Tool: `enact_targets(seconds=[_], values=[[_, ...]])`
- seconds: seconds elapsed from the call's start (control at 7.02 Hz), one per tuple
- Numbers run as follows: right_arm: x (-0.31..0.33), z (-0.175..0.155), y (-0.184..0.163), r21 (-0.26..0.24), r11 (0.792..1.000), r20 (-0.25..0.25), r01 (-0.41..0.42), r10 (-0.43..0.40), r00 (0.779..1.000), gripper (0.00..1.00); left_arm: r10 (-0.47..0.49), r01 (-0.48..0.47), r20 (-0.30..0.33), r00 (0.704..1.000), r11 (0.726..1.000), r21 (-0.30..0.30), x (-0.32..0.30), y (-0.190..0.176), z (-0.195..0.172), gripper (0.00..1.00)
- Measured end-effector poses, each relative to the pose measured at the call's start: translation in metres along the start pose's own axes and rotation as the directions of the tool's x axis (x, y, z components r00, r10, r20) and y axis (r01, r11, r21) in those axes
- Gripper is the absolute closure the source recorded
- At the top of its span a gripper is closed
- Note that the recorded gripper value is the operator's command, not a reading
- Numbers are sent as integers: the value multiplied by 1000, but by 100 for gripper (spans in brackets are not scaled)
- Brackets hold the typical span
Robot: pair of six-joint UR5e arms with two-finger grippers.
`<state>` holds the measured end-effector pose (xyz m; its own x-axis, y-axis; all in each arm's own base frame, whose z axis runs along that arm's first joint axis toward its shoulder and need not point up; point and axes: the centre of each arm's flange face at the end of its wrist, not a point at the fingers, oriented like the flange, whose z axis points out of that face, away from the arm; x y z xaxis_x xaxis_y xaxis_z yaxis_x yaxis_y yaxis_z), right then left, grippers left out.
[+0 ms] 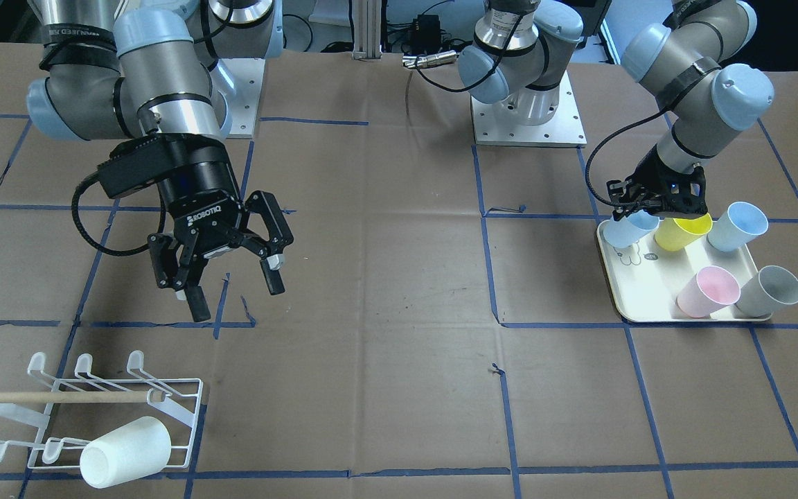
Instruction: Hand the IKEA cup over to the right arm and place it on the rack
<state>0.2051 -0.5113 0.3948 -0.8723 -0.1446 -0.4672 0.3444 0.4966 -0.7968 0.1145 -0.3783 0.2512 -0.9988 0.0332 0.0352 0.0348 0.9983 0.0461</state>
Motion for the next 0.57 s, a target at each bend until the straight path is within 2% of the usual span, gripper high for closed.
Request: enact_targets(seconds=[0.14, 0.28, 0.57], values=[[-10, -5, 6, -2, 993, 18, -118, 118, 993, 0, -11, 11, 27, 1000, 1000, 6, -2, 0, -15, 100], [-16, -8, 10, 0, 969, 38, -245, 245, 969, 0, -16, 16, 42, 999, 1000, 11, -2, 1, -35, 100], [-21, -10, 15, 5, 884, 76, -467, 465, 882, 0, -14, 14, 49, 999, 1000, 18, -4, -5, -91, 100]])
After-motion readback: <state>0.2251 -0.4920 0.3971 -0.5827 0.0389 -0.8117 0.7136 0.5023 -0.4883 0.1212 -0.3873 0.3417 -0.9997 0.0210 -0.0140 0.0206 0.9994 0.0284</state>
